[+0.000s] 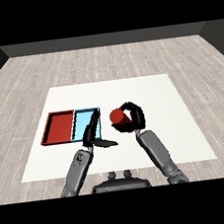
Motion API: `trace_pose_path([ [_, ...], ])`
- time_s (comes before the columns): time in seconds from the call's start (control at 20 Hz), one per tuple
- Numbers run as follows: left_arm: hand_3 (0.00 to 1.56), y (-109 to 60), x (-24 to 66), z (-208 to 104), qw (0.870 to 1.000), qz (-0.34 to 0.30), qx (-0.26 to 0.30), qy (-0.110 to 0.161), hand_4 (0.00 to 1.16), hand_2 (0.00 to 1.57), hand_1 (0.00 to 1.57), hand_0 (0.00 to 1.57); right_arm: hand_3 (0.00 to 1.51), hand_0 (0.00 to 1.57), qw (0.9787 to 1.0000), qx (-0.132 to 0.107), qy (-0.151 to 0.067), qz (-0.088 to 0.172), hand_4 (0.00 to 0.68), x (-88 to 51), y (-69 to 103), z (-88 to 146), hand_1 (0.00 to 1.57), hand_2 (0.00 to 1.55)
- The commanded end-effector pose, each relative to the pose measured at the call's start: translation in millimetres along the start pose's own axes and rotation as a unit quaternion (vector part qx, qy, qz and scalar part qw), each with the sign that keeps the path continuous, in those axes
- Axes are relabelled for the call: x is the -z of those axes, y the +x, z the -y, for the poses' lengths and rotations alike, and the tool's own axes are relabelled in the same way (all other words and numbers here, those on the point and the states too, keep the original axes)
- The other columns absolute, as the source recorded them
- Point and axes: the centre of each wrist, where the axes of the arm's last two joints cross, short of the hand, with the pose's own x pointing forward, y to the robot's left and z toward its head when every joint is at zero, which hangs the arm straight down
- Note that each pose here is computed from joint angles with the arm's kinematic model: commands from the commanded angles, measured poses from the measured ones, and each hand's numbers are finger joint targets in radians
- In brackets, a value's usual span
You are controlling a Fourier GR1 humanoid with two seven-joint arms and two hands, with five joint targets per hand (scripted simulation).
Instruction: Pick the red can and put it in the red box
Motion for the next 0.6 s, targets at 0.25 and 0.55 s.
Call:
trace_pose_path([
  [0.25,0.00,-45.8,-2.9,9,0.999,-0.030,-0.003,-0.013,0.00,0.00,0.00,0.00,1.39,1.45,0.9997,0.001,0.013,0.021,0.651,-13.9,7.1,-22,1.45,1.44],
  [0.55,0.00,-45.9,-7.3,27,0.998,-0.057,-0.019,-0.010,0.00,0.00,0.00,0.00,1.39,1.46,0.9995,0.011,0.009,0.030,0.653,-10.5,3.4,-33,1.46,1.44],
])
